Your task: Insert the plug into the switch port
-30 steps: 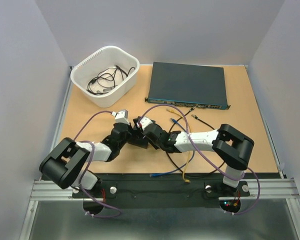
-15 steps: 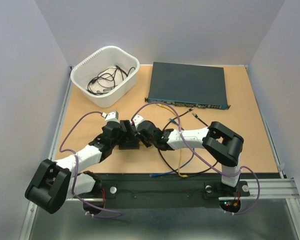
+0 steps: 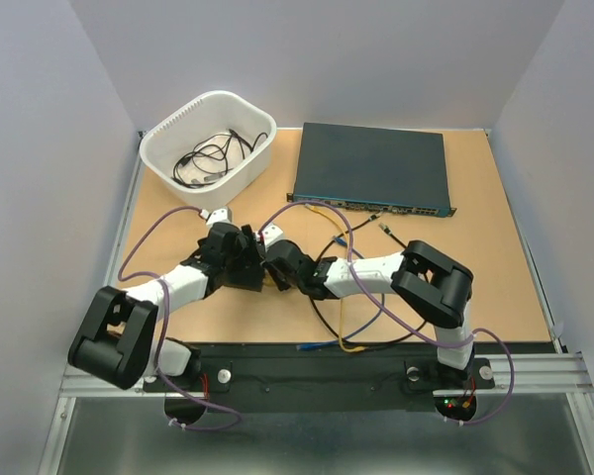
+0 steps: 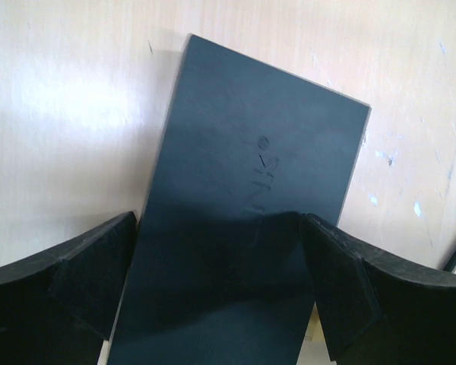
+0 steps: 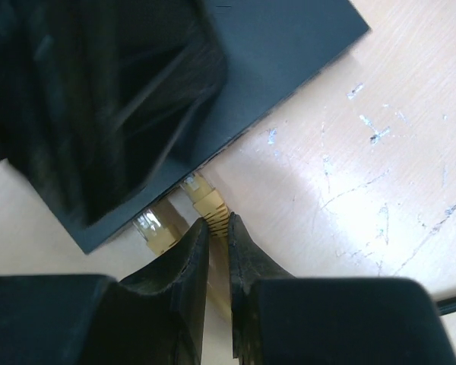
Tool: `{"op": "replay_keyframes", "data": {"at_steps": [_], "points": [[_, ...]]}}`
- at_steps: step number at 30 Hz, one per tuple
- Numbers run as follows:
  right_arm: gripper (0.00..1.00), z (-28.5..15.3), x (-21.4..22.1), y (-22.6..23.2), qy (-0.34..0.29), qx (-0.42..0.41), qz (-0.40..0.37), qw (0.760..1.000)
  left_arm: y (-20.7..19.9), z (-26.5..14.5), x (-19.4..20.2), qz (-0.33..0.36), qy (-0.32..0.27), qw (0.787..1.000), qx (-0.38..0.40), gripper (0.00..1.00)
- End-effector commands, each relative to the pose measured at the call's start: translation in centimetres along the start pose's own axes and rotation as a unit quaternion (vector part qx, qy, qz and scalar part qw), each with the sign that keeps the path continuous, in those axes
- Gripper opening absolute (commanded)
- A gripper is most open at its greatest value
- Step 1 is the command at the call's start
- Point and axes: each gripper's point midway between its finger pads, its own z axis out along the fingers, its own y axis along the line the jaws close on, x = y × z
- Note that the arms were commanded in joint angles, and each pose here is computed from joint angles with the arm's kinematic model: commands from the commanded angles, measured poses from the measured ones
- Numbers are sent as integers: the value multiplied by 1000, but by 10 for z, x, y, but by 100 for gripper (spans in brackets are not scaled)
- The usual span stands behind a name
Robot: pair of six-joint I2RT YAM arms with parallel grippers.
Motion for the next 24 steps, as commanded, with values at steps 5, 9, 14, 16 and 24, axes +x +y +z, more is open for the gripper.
{"op": "replay_keyframes", "data": {"at_steps": [5,9,14,16,24], "points": [[0,-8,-55,68,-94,-96,63,989,-55,15,-17,-25,24,994,108,99],[1,-6,-55,71,-92,-101,56,989,-54,18,-23,-20,20,994,103,99],[15,-3,-51,63,-89,-79,45,992,-49,15,-31,-20,11,995,92,99],[26,-4,-51,55,-88,-60,41,993,-46,12,-34,-24,3,996,87,99],[54,-40,-70,9,-119,42,30,992,-37,0,-48,-33,-38,996,73,99]]}}
